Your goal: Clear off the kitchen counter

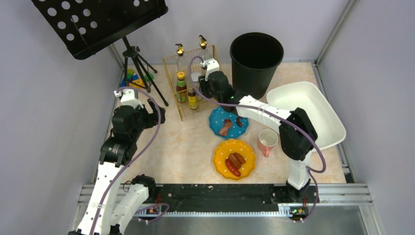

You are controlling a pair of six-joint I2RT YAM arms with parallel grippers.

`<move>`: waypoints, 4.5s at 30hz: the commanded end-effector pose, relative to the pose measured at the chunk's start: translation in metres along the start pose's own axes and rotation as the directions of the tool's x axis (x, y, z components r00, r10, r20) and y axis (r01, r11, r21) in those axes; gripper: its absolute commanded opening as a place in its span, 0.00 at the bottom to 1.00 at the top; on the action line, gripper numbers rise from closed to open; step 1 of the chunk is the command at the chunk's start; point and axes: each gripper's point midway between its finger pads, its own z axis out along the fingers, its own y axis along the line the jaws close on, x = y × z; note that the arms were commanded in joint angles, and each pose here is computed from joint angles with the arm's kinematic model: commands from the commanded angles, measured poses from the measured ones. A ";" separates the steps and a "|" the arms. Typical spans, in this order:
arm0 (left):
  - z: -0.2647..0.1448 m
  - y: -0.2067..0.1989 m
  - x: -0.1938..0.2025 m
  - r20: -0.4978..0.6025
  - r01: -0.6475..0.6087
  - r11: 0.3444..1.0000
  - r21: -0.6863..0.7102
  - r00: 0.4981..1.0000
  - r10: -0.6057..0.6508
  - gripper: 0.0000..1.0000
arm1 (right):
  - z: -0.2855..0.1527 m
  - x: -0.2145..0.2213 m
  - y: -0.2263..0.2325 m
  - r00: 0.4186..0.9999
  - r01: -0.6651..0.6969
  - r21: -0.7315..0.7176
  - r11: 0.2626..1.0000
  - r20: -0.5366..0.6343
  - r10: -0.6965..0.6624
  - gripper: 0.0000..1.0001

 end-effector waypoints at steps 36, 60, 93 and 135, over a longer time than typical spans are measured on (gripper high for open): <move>-0.001 -0.005 -0.011 0.035 0.011 1.000 0.022 0.999 -0.012 0.93 | 0.000 -0.017 -0.003 0.997 -0.070 -0.020 0.997 0.032 0.071 0.69; 0.001 -0.072 0.032 -0.175 -0.022 0.951 0.309 0.981 0.080 0.88 | -0.166 0.030 -0.047 0.993 -0.120 -0.026 0.992 -0.027 0.119 0.76; -0.020 -0.160 0.248 -0.651 0.177 0.911 0.372 0.749 0.120 0.84 | -0.265 0.158 -0.018 0.900 -0.297 -0.119 0.947 -0.367 0.236 0.70; 0.002 -0.118 0.345 -0.770 0.133 0.969 0.209 0.633 0.079 0.18 | -0.298 0.210 -0.025 0.815 -0.406 -0.026 0.913 -0.462 0.349 0.66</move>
